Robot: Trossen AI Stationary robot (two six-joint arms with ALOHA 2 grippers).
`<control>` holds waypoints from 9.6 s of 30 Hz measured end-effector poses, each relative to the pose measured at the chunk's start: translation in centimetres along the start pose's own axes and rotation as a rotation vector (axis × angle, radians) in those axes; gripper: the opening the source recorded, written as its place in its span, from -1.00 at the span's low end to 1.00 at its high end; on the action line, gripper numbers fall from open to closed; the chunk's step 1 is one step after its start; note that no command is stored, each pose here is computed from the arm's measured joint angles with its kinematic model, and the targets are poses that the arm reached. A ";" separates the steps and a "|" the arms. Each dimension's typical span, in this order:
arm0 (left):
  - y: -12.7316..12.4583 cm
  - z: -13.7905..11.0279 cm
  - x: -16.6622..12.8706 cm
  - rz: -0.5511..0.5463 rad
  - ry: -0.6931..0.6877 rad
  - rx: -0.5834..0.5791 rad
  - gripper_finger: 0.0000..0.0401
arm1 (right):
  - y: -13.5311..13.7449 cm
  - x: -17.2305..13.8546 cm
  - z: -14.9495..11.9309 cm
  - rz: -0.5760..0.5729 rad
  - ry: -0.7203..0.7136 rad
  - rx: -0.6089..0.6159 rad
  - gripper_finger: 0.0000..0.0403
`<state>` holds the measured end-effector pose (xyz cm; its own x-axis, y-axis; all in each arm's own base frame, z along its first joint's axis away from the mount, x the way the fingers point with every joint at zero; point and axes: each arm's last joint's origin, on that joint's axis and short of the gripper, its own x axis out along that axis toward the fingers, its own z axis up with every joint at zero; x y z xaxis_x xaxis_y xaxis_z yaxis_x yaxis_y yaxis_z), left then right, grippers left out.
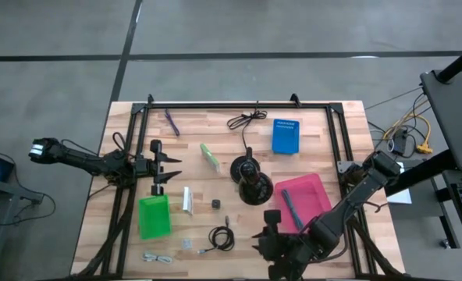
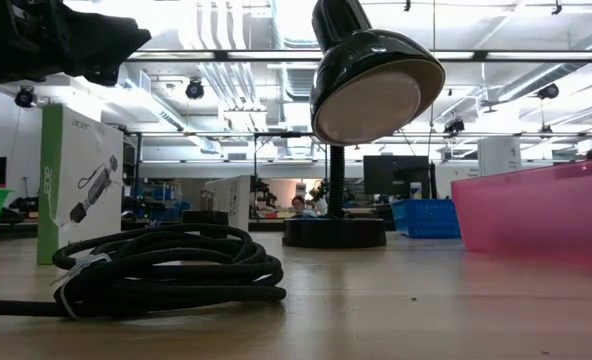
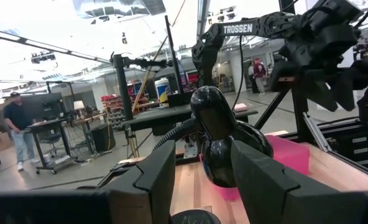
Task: Pick and place items into bin
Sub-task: Put the black charger cable into the red bin
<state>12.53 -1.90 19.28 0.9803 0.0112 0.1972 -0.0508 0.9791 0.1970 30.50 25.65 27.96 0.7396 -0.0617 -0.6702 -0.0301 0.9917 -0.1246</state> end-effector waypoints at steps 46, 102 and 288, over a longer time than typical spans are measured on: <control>0.0 0.0 0.0 0.001 -0.002 0.000 -0.29 | 1.2 12.6 -1.5 0.157 -0.011 -0.087 0.04; 0.0 0.0 0.0 0.004 -0.001 0.000 -0.29 | -2.8 19.7 -4.5 0.334 0.152 -0.122 0.02; 0.0 0.0 0.0 0.001 -0.003 0.004 -0.29 | -11.1 -3.8 -20.4 -0.255 0.239 1.124 -0.88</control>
<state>12.53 -1.89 19.31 0.9797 0.0117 0.2001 -0.0526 0.9783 0.2006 14.35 12.56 16.94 0.4903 -0.1736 -0.8541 0.7987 0.4817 0.3606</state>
